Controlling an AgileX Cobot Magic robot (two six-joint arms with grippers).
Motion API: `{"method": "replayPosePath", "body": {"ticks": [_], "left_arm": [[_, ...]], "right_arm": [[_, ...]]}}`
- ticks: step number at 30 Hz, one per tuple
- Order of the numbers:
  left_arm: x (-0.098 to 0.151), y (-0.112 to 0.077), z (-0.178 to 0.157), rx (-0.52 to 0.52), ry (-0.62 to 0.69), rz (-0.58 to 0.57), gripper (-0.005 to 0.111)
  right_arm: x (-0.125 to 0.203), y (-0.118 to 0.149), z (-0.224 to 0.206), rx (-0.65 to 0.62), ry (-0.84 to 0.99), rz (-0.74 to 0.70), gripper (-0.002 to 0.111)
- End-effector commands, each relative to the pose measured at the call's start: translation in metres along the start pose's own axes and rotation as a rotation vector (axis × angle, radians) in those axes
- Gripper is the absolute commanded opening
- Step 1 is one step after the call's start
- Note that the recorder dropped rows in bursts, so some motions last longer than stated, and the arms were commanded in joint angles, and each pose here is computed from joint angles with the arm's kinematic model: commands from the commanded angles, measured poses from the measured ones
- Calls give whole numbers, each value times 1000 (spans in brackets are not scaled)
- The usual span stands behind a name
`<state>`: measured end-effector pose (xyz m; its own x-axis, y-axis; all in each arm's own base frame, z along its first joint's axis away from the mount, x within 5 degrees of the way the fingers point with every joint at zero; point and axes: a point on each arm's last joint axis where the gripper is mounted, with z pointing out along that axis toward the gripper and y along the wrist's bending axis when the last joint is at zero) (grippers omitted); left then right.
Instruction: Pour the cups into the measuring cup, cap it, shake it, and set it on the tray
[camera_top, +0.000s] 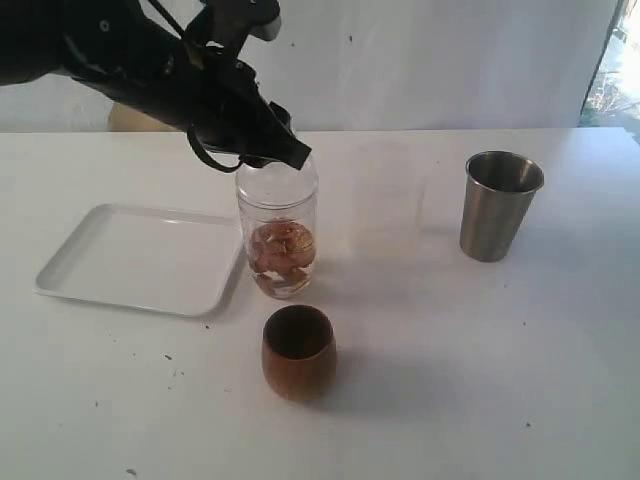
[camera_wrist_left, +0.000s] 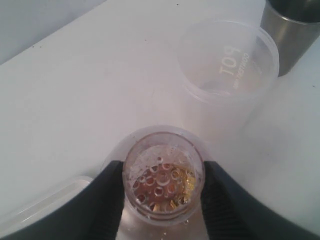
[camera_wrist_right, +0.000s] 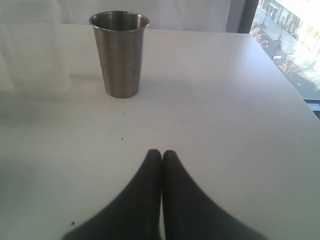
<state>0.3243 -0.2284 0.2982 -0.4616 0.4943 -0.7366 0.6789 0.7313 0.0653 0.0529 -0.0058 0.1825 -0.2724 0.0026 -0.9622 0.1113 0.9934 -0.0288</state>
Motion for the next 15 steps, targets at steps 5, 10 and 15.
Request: {"method": "replayPosePath", "body": {"ticks": [5, 10, 15], "left_arm": [[0, -1, 1, -4, -6, 5, 0], [1, -1, 1, -2, 2, 1, 4], [1, -1, 1, -3, 0, 1, 46]], "right_arm": [[1, 0, 0, 8, -12, -1, 0], [1, 0, 0, 8, -12, -1, 0], [1, 0, 0, 8, -12, -1, 0]]}}
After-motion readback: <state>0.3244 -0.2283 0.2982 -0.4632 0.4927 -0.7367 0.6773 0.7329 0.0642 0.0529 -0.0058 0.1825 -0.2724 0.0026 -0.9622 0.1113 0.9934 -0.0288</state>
